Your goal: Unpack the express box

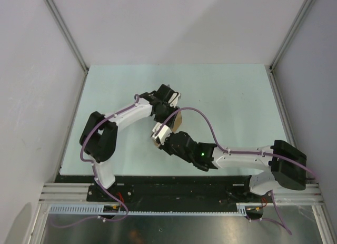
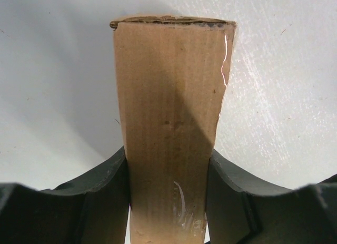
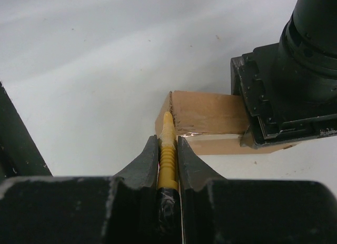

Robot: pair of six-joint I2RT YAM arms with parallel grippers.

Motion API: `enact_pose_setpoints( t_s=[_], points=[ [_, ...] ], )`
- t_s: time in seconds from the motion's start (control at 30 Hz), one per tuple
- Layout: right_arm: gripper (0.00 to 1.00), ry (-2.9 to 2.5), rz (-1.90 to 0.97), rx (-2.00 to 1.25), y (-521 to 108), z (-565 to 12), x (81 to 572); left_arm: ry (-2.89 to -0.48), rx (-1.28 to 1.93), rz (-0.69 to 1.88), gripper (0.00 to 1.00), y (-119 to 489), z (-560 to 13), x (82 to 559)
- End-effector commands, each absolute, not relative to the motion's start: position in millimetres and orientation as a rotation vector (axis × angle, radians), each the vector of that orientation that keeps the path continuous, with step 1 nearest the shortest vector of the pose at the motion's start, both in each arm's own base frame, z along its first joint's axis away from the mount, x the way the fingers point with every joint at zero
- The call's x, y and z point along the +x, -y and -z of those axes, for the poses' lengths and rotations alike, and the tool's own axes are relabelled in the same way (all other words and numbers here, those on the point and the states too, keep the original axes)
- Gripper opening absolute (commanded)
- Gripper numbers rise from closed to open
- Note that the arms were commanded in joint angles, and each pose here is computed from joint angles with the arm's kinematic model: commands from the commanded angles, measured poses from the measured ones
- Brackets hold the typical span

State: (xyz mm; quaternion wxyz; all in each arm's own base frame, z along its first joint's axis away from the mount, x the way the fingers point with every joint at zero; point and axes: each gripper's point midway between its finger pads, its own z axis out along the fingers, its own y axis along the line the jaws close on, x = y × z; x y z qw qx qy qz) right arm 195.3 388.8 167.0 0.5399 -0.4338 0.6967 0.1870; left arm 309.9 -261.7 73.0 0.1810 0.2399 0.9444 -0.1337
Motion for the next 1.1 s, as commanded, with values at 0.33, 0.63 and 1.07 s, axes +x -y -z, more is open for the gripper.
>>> enact_pose_setpoints(
  t_s=[0.33, 0.63, 1.07],
  points=[
    [0.0, -1.593, -0.43, -0.964, -392.3, -185.8, 208.2, -2.688, 0.753, 0.367, 0.39, 265.4, -67.8, 302.4],
    [0.0, -1.609, -0.42, -0.967, -390.0, -181.2, 210.6, -2.695, 0.767, 0.368, 0.38, 266.6, -64.9, 300.3],
    [0.0, -1.603, -0.429, -0.972, -391.5, -182.0, 212.9, -2.701, 0.777, 0.364, 0.38, 267.5, -62.2, 298.6]
  ],
)
